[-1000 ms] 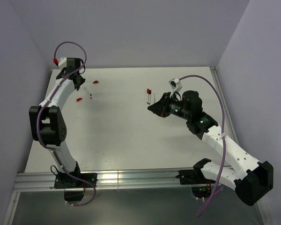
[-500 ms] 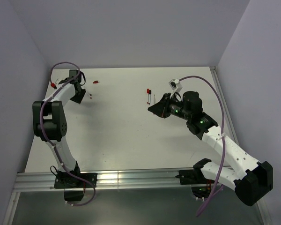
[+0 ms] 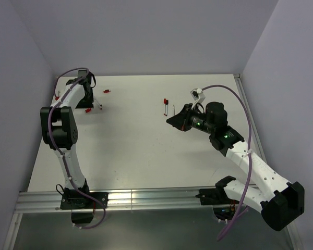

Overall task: Insert the pens into the pen caps
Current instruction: Insert the pen cap onto the pen.

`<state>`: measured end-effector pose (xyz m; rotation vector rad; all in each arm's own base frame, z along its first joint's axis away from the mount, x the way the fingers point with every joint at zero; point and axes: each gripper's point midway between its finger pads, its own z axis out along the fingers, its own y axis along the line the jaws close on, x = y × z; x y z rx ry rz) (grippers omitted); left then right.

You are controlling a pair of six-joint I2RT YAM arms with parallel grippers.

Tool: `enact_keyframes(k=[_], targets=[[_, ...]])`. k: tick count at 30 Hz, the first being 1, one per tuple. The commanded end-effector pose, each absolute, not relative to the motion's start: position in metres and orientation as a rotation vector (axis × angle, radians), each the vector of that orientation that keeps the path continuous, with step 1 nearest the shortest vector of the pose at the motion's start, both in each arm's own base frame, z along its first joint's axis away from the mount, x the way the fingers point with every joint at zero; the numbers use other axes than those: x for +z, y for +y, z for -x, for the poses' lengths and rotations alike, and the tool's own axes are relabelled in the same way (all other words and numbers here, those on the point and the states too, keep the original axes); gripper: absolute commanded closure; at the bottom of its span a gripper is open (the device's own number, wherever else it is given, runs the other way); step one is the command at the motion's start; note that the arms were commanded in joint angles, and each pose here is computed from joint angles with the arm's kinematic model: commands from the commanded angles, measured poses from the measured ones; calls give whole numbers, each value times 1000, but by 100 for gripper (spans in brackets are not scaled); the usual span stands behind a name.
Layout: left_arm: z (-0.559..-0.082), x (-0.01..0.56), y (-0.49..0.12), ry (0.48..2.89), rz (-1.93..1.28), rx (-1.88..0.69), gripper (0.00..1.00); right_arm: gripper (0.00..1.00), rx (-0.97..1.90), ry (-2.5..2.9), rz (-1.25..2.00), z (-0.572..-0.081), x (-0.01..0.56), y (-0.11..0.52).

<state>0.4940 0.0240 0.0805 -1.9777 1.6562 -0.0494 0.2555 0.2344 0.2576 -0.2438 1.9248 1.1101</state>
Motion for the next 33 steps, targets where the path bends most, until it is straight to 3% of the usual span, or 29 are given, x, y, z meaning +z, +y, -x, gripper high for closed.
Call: enact_keyframes(k=[1, 12, 33], targets=[[-492, 80, 32, 1536, 2087, 14, 42, 100, 1119, 1858, 273, -255, 272, 233], [-479, 63, 39, 1379, 2209, 37, 42, 100, 1126, 1860, 271, -256, 271, 232], [-487, 48, 61, 1359, 2289, 75, 45, 100, 1129, 1872, 258, -260, 268, 232]])
